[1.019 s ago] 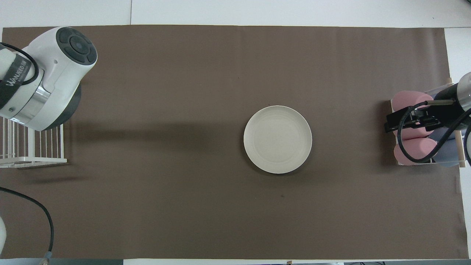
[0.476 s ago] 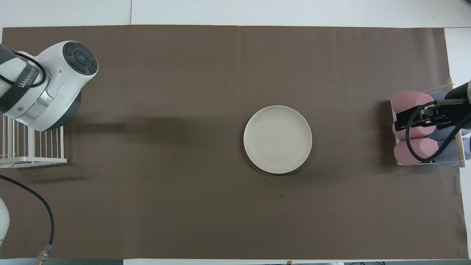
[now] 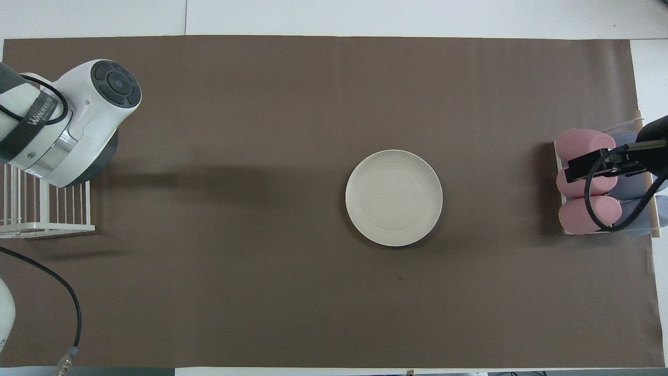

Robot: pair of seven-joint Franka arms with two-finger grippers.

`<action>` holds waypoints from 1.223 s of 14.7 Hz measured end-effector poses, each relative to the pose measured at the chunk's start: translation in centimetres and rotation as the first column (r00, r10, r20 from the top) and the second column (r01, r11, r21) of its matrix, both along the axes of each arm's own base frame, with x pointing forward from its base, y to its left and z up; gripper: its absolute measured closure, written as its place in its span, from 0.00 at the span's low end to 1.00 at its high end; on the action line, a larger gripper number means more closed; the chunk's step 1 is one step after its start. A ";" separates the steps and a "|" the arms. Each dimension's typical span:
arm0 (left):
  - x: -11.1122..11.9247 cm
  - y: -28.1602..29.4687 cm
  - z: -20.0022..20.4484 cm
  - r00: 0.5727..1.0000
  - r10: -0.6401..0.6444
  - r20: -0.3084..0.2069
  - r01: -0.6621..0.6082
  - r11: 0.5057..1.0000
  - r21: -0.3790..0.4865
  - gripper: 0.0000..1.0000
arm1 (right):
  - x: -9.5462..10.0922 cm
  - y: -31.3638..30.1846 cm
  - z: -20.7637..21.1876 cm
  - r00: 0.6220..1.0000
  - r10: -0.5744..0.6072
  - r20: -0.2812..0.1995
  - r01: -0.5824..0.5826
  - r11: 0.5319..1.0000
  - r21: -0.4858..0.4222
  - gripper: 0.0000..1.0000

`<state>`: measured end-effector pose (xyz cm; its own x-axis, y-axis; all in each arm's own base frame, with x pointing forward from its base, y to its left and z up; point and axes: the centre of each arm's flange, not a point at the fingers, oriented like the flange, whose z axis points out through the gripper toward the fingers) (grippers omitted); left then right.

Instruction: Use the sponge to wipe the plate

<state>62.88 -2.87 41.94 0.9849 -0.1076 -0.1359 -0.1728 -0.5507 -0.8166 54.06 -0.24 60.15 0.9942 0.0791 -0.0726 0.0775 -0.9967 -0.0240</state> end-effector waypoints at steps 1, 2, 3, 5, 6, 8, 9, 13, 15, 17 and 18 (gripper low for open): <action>0.0 0.0 0.0 1.000 -0.001 0.001 0.001 1.000 -0.003 0.96 | 0.0 0.0 0.0 1.000 0.000 0.000 0.000 1.000 0.000 0.00; 0.0 -0.1 -0.1 1.000 -0.003 0.004 0.003 1.000 -0.010 0.96 | 0.0 0.0 0.0 1.000 0.000 0.000 0.000 1.000 0.000 0.00; 0.1 -0.2 -0.1 1.000 -0.004 0.008 0.004 1.000 -0.022 0.92 | 0.0 0.0 0.0 1.000 -0.001 0.000 0.001 1.000 0.000 0.00; 0.1 -0.4 -0.3 1.000 -0.002 0.013 0.002 0.999 -0.043 0.86 | 0.0 -0.3 0.0 1.000 -0.007 0.000 0.007 1.000 0.000 0.00; 0.1 -0.5 -0.3 1.000 0.003 0.018 -0.002 0.999 -0.052 0.76 | 0.0 -0.6 0.0 1.000 -0.013 0.000 0.013 1.000 0.000 0.00; 0.1 -0.6 -0.4 1.000 0.010 0.029 -0.008 0.998 -0.062 0.53 | -0.1 -1.5 0.0 1.000 -0.030 0.000 0.030 1.000 0.000 0.00; 0.1 -0.6 -0.4 0.999 0.011 0.031 -0.009 0.998 -0.064 0.40 | -0.1 -1.9 0.0 0.999 -0.038 0.000 0.038 0.999 0.000 0.00; 0.0 -0.8 -0.4 0.999 0.027 0.034 -0.024 0.995 -0.093 0.00 | -0.1 -2.3 0.0 0.999 -0.045 -0.001 0.045 0.999 0.000 0.00; 0.1 -1.2 0.6 0.996 0.070 0.047 -0.061 0.982 -0.177 0.00 | -0.1 -2.2 0.0 0.999 -0.043 -0.001 0.043 0.999 0.000 0.00; 0.3 -1.8 3.1 0.989 0.129 0.078 -0.101 0.950 -0.295 0.00 | -0.1 -2.1 0.0 0.999 -0.041 -0.001 0.041 0.999 0.000 0.00; 0.3 -2.0 4.6 0.983 0.161 0.091 -0.119 0.926 -0.357 0.00 | -0.1 -2.1 0.0 0.999 -0.041 -0.001 0.041 0.999 0.000 0.00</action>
